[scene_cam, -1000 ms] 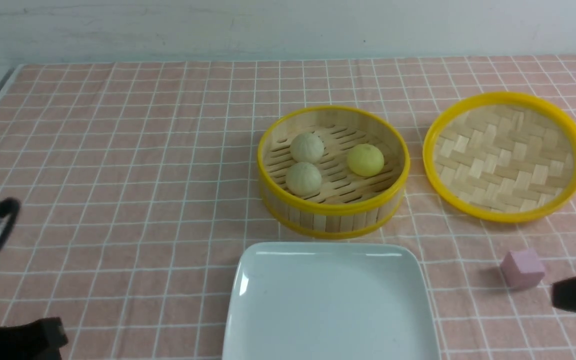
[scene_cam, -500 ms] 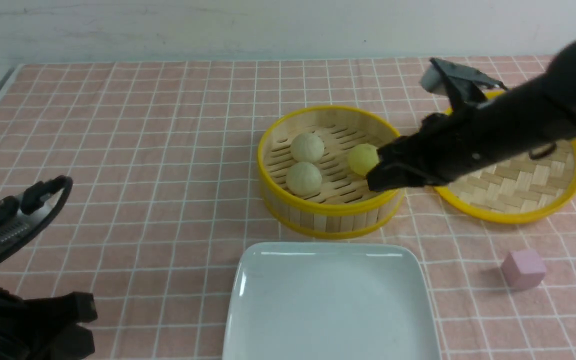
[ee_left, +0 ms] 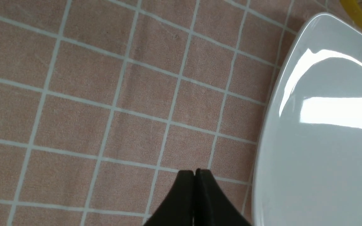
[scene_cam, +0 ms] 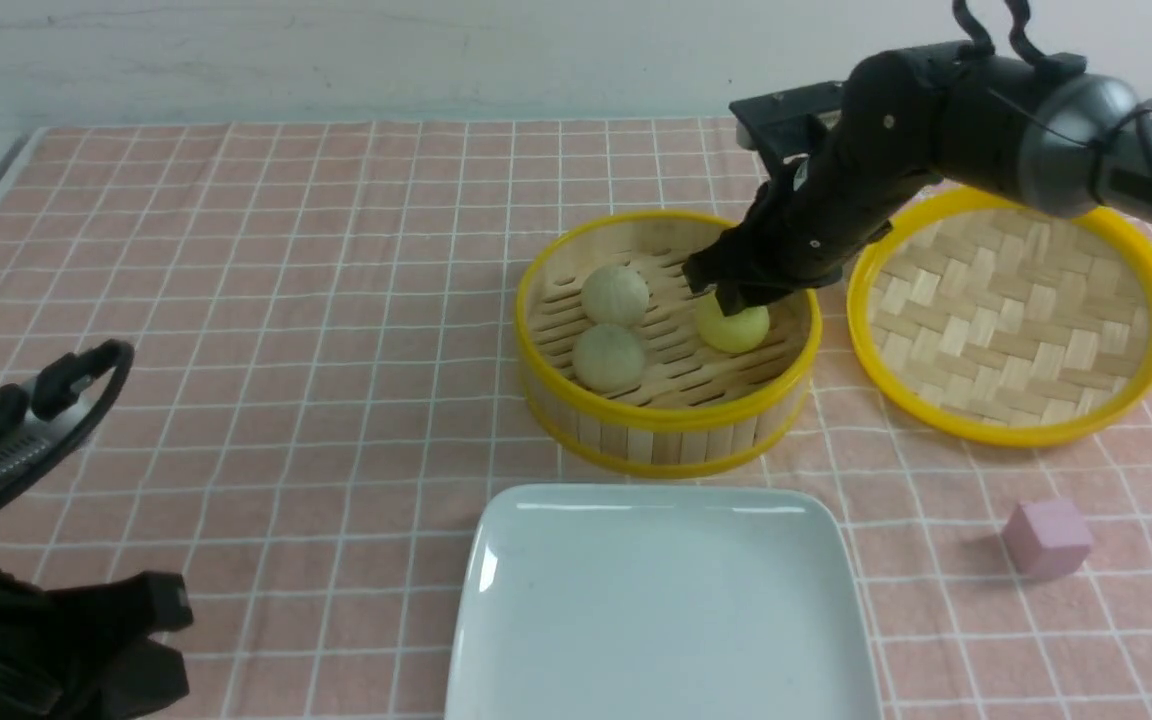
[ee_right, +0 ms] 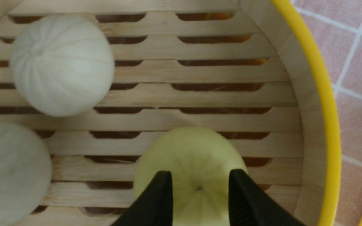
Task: Put the steamed buns into the plate on the pink tablecloth.
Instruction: 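Reach toward a bun in the bamboo steamer with the right gripper, then move the steamed bun from the bamboo steamer onto the white plate with the right gripper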
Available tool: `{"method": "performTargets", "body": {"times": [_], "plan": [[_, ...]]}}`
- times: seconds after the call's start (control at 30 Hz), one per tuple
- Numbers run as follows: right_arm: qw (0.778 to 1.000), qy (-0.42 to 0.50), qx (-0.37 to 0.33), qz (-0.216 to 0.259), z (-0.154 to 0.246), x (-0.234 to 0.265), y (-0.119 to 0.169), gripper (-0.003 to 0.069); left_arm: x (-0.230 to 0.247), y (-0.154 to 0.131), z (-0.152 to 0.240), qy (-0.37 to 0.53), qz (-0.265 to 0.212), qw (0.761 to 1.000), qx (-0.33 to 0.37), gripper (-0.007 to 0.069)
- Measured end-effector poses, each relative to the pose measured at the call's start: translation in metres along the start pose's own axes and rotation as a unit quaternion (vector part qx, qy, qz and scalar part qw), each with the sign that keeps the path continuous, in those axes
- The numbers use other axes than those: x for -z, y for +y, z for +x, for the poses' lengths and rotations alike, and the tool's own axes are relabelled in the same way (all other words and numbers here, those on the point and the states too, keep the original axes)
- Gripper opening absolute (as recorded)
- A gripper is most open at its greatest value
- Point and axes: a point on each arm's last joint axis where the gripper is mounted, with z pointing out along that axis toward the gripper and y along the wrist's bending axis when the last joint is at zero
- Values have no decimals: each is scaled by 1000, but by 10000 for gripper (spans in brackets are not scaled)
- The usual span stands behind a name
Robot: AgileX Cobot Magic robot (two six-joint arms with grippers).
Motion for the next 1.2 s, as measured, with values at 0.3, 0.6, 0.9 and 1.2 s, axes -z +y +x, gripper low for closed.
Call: {"method": "performTargets", "body": {"times": [0.3,0.6,0.9,1.2], "plan": [[1000,11,-16,-5,4,-17,-1,165,0,0,0,-1,0,1000,2,33],[1000,10,1,-14,-5,45,7,8,0,0,0,-1,0,1000,3,33],[997,40,16,-58,26,198,31,8,0,0,0,-1,0,1000,3,35],[985,128,78,-90,129,122,85,13,0,0,-1,-5,1,1000,3,43]]}}
